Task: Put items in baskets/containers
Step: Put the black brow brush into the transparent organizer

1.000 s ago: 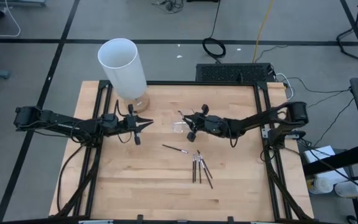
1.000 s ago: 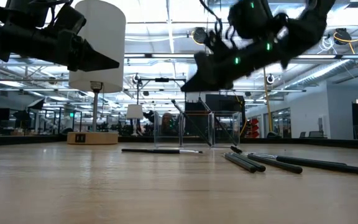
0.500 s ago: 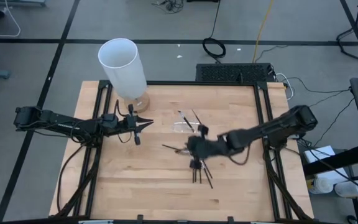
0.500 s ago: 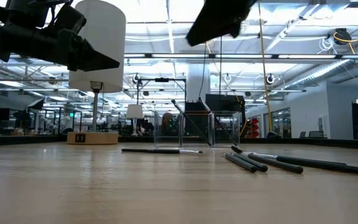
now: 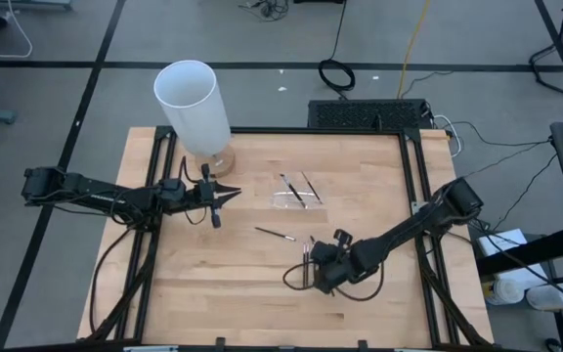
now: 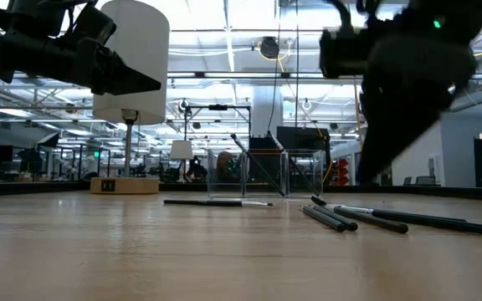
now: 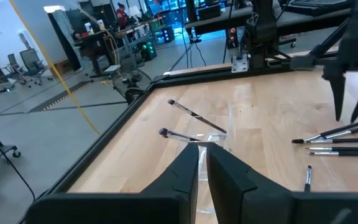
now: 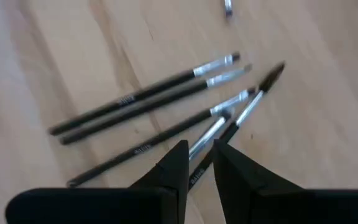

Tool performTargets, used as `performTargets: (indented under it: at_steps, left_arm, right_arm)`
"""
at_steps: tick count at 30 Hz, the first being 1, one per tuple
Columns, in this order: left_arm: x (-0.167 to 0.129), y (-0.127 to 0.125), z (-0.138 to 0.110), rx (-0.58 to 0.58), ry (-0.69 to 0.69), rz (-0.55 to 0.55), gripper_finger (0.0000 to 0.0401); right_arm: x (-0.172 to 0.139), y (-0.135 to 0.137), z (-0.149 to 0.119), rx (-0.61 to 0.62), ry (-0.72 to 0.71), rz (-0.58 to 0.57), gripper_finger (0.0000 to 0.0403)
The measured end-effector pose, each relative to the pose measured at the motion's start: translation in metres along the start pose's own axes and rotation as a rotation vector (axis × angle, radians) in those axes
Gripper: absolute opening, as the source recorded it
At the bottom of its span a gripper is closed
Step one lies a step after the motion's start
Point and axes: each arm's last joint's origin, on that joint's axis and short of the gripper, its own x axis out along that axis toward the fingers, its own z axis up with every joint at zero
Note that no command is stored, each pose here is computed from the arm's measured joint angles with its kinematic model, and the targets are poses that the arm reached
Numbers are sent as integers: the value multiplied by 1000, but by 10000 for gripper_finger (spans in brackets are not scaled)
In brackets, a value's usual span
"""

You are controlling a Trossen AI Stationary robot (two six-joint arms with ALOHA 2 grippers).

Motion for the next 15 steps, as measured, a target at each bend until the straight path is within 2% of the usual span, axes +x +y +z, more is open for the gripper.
performTargets:
  at_steps: [5,15]
  left_arm:
    - [0,0,0,-3,0,0,42]
    - [0,0,-1,-5,7,-1,42]
  right_arm:
    - [13,-1,-8,32,28,-31,64]
    - [15,-6,-8,17,49,-65,64]
